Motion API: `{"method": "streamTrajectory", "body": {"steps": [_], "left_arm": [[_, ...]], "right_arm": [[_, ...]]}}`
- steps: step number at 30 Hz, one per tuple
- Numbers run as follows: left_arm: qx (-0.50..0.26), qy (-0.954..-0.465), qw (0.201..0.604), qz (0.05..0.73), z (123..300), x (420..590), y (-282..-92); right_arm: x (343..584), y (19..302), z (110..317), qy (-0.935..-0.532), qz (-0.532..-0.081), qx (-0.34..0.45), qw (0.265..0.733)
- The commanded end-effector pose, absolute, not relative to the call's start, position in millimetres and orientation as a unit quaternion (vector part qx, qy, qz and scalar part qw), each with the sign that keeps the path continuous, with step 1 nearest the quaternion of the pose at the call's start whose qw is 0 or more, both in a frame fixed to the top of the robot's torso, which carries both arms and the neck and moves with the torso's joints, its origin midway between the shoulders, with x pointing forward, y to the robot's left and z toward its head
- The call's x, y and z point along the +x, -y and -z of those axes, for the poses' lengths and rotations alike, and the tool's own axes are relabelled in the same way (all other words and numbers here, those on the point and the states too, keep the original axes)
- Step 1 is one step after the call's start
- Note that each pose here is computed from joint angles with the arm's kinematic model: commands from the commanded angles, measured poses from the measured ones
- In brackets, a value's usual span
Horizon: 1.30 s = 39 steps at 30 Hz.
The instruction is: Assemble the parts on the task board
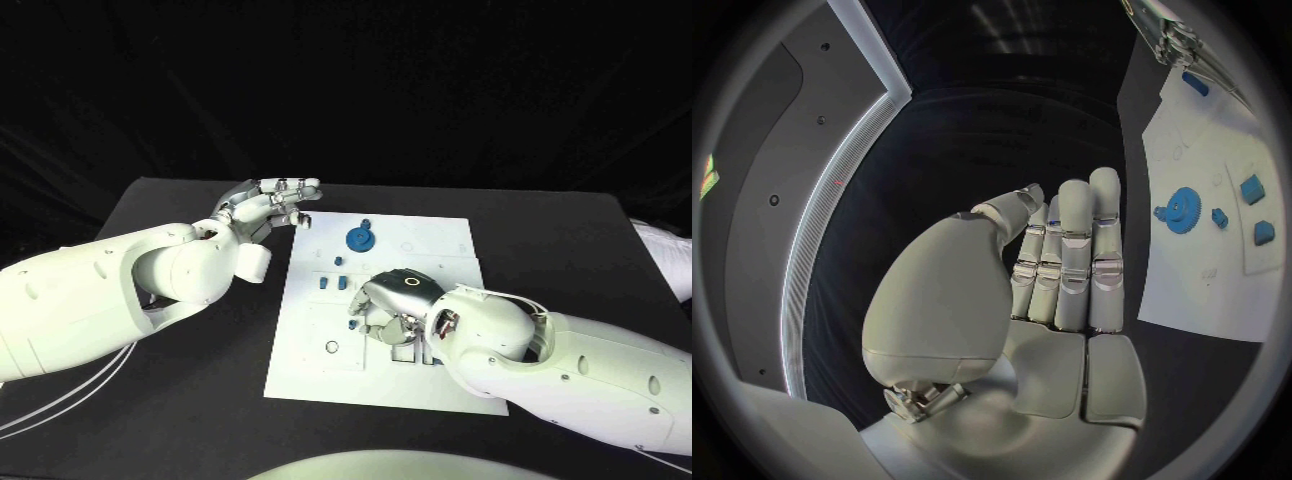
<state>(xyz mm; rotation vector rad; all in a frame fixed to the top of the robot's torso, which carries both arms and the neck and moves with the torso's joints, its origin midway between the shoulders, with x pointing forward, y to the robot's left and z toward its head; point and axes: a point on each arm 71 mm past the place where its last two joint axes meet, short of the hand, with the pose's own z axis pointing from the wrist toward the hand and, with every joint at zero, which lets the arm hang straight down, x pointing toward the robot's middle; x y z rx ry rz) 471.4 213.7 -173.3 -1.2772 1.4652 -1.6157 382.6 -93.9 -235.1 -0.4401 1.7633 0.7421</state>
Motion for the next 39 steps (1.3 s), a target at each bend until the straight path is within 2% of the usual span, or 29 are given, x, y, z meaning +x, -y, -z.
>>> {"method": "streamTrajectory", "body": {"steps": [1, 6, 12, 21, 30, 39], "left_arm": [[-0.478, -0.553, 0.294, 0.616, 172.7, 470.8, -212.4], [-0.478, -0.553, 0.294, 0.616, 173.0, 470.9, -213.0], [-0.478, -0.554, 0.292, 0.616, 173.0, 470.6, -212.4], [-0.477, -0.555, 0.29, 0.617, 173.3, 470.2, -211.1], [-0.477, -0.556, 0.287, 0.617, 174.2, 470.0, -210.3], [-0.476, -0.556, 0.287, 0.617, 174.2, 469.8, -210.3]], "right_arm": [[381.7, 99.7, 224.8, -0.728, -0.318, -0.175, 0.581], [385.1, 119.4, 209.3, -0.722, -0.303, -0.161, 0.601], [396.4, 149.1, 193.3, -0.723, -0.264, -0.149, 0.621], [405.1, 182.7, 187.5, -0.737, -0.209, -0.146, 0.626], [409.1, 189.0, 191.7, -0.749, -0.189, -0.152, 0.616], [411.9, 184.0, 198.7, -0.761, -0.19, -0.158, 0.6]]}}
